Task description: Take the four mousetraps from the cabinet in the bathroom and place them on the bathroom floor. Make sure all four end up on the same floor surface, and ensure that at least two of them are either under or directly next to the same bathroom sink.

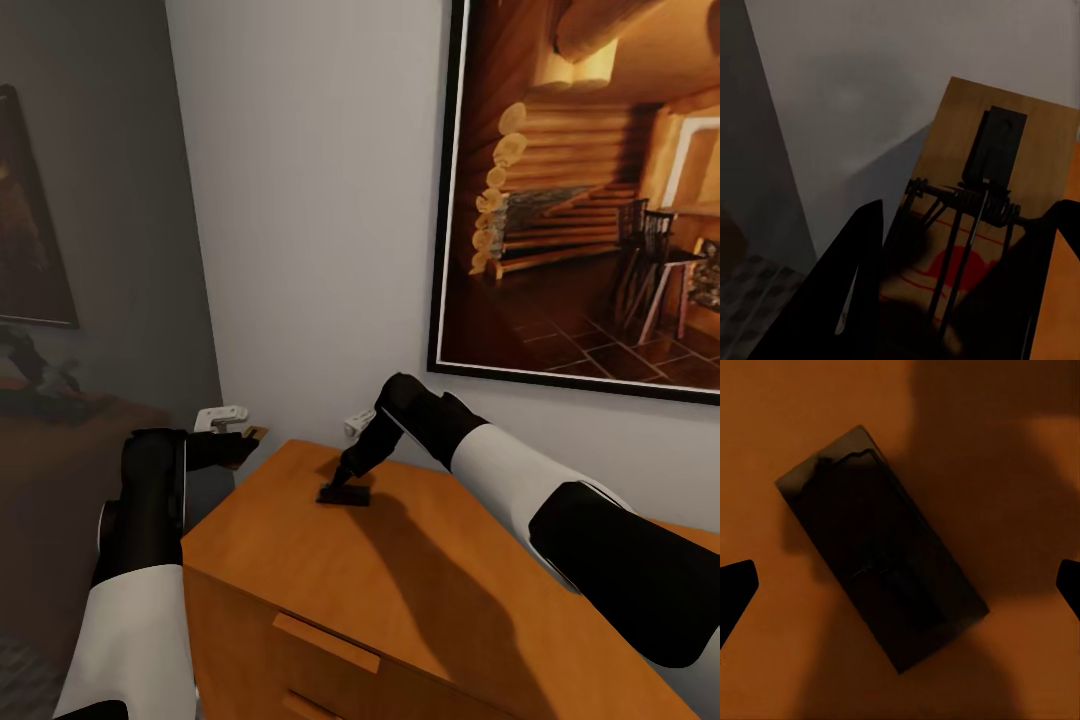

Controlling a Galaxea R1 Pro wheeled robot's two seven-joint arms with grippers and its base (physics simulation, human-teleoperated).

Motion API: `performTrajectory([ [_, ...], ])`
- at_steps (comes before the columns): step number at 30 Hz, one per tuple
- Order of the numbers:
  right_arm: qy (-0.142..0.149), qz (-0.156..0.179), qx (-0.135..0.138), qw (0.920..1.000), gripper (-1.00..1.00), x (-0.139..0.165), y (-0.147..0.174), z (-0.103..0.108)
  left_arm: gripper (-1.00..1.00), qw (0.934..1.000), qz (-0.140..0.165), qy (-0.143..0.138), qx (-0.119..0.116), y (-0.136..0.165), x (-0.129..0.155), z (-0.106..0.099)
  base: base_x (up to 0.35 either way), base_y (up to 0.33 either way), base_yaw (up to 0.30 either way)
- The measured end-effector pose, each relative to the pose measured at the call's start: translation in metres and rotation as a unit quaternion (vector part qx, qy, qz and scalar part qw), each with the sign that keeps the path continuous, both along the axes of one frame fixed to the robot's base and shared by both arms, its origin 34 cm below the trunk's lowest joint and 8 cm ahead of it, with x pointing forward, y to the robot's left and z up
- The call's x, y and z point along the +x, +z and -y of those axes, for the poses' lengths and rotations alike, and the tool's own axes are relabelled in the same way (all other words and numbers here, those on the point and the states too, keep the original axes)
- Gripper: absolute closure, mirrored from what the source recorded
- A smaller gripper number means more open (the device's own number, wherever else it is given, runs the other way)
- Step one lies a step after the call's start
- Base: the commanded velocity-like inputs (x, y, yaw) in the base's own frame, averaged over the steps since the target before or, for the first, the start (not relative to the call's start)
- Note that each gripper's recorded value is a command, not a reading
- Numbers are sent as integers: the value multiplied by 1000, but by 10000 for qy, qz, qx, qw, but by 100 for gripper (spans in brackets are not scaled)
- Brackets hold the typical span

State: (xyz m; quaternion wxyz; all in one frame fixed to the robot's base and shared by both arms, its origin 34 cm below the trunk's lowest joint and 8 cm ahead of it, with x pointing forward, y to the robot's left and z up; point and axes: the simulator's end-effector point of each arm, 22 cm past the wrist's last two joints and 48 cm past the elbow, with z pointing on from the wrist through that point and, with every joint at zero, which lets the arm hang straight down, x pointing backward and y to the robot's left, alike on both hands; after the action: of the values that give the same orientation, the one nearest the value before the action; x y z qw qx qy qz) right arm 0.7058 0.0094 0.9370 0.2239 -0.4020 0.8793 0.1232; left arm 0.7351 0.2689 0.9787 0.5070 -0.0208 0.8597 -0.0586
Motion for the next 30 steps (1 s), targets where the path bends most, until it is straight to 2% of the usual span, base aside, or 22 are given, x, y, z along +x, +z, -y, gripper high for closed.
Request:
performTrajectory([
  [30,-13,-2,-24,10000,-100,0,-1,1,100,10000,-3,4,6,0,0,0,0,0,0],
])
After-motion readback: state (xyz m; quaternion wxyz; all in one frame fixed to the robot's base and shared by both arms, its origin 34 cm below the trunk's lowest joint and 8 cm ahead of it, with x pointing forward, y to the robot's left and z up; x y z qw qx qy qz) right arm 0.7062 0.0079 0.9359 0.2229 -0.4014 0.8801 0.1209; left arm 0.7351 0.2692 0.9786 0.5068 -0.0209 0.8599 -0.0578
